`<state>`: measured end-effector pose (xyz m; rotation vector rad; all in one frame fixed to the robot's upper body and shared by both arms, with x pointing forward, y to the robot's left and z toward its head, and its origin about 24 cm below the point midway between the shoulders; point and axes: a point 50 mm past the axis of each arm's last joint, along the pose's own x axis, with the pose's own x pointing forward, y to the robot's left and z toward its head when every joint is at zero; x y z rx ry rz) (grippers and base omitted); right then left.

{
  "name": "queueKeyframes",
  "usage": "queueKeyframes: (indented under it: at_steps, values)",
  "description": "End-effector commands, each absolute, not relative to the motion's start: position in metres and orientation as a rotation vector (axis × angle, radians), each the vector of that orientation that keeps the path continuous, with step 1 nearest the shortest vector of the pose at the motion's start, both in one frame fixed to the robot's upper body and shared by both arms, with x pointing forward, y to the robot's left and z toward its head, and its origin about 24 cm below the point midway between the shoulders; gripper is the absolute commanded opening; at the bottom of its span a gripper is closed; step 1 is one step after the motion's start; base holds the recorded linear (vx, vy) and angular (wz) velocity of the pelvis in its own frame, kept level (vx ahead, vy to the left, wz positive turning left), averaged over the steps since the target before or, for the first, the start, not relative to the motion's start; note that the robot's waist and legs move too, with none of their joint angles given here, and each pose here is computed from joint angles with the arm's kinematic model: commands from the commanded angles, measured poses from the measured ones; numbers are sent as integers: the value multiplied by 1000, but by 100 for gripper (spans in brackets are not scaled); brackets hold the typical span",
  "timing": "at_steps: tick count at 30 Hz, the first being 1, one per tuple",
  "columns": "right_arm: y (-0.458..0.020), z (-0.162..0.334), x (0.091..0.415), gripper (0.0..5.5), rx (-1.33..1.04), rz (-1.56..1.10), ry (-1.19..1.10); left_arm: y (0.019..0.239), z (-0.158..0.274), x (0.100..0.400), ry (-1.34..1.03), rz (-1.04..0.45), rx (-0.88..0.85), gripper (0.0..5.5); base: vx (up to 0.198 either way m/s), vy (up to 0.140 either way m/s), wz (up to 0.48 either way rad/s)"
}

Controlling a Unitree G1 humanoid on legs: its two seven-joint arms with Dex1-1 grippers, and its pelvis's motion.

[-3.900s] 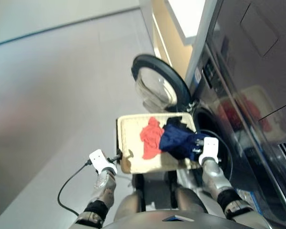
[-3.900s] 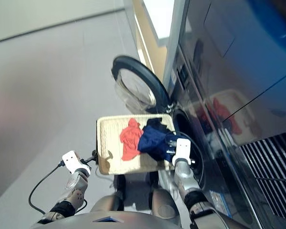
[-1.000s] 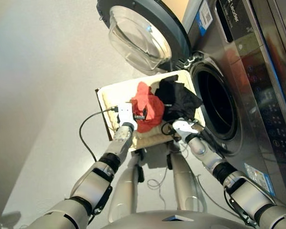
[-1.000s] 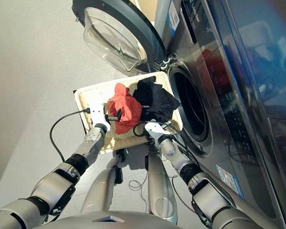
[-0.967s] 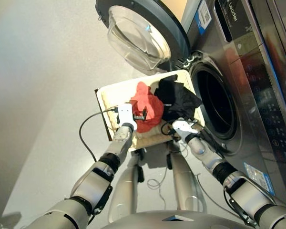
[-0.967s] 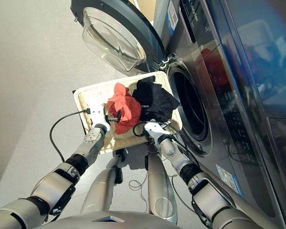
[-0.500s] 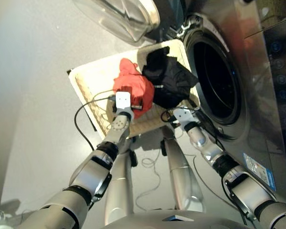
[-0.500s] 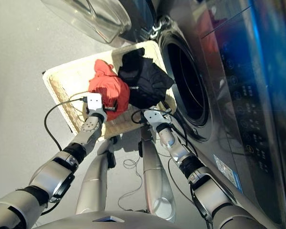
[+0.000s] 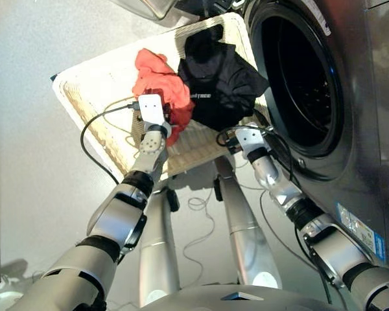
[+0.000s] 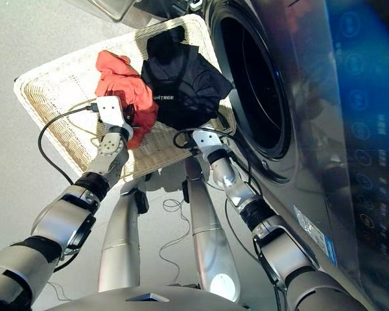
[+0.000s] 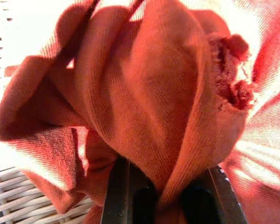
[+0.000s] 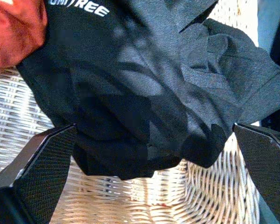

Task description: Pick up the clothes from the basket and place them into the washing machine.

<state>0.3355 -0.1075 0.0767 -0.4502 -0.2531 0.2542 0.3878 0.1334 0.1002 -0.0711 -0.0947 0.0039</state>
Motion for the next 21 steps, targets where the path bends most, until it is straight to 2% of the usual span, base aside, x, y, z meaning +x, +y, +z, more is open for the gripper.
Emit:
queueKeyframes:
  at_steps: [1,12,14,16,21]
  values:
    - [-84,90,330,550,-372,311,-352,140,92,387,-48,27,-95,0,0,0,0]
    - [-98,47,326,550,-528,357,-176,118,70,366,-50,-95,-241,0,0,0,0]
    - [-99,43,325,550,-553,373,-159,115,67,362,-46,-109,-258,0,15,-17,185]
    - [-103,26,320,550,-640,418,-97,103,60,352,-39,-171,-312,0,-66,-40,192]
    - [-99,14,309,550,-703,534,-69,94,55,340,-43,-247,-357,0,11,-33,81]
